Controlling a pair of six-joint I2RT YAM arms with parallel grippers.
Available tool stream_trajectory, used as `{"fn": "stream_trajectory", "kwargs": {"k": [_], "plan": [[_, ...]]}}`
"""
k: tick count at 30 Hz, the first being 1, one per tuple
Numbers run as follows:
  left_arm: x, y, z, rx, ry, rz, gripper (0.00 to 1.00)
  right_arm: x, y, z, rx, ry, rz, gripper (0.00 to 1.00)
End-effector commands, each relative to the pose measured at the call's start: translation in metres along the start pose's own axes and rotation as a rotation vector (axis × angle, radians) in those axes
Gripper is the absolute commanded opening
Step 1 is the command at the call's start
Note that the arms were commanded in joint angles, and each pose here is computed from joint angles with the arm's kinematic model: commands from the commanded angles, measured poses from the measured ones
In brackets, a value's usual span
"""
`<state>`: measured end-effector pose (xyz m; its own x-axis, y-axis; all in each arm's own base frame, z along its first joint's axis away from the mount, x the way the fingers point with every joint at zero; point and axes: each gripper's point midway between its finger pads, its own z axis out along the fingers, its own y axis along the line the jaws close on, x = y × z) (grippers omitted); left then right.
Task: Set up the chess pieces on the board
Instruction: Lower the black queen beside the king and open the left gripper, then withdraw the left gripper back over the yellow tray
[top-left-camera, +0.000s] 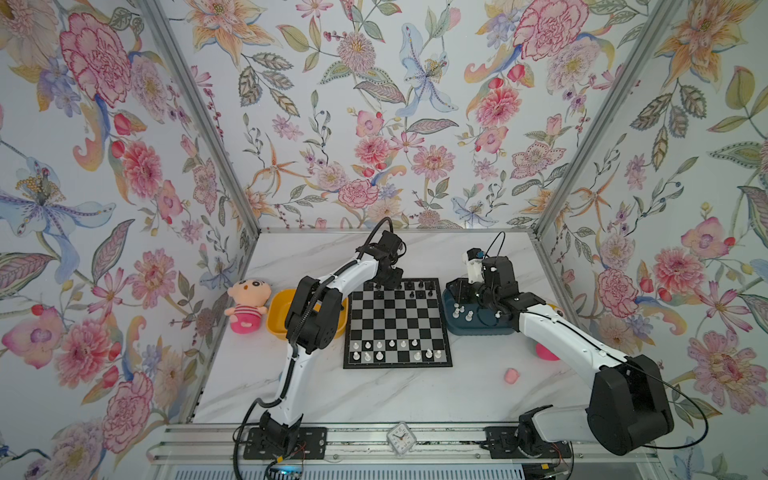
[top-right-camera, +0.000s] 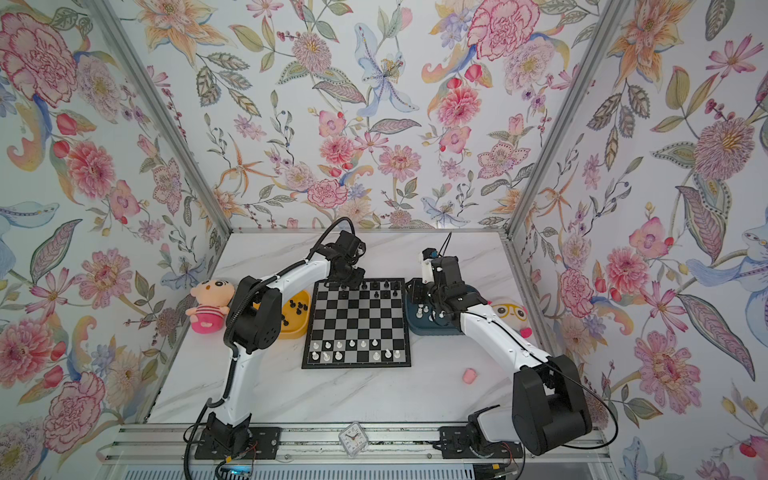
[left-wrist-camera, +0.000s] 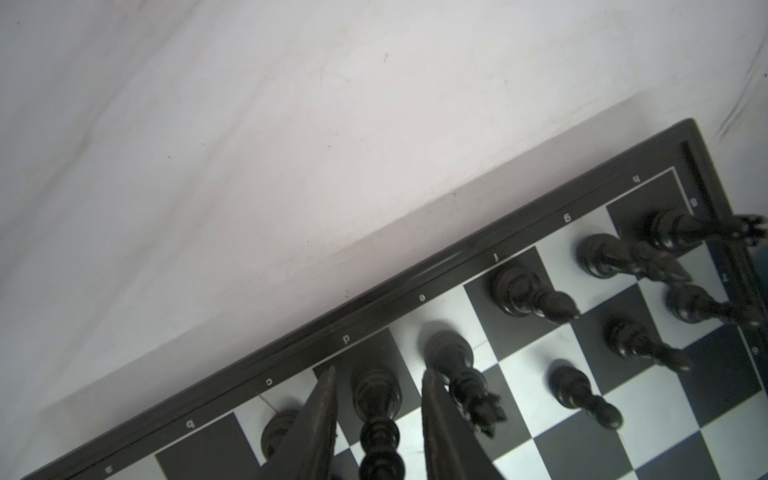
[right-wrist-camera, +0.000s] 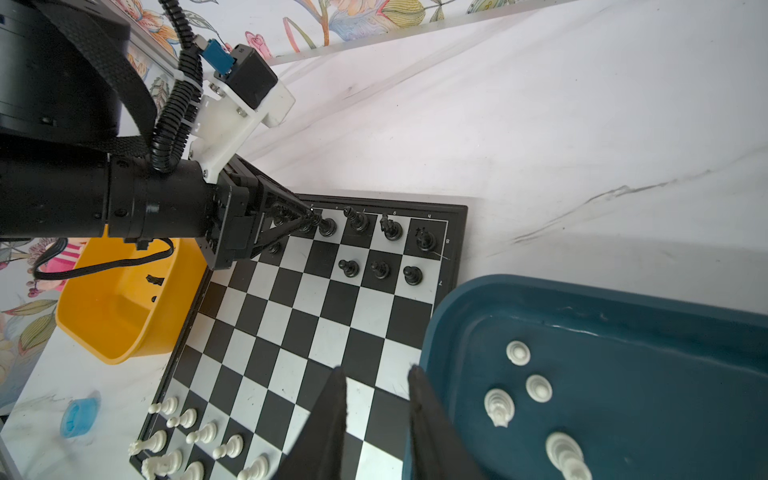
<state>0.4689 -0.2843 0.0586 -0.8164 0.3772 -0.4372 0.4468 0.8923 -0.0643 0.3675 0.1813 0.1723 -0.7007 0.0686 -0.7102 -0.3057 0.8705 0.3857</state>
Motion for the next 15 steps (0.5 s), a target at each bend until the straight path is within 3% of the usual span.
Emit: {"fn": "stream_trajectory", "kwargs": {"k": [1, 15], "plan": [[-0.004, 0.001, -0.003, -0.011, -0.002, 0.008, 0.37, -0.002, 0.0, -0.004, -0.005, -0.012, 0.011, 0.27], [-0.04, 0.006, -0.056, -0.059, -0.12, 0.006, 0.39, -0.004, 0.001, -0.009, -0.001, -0.023, 0.009, 0.27]]}}
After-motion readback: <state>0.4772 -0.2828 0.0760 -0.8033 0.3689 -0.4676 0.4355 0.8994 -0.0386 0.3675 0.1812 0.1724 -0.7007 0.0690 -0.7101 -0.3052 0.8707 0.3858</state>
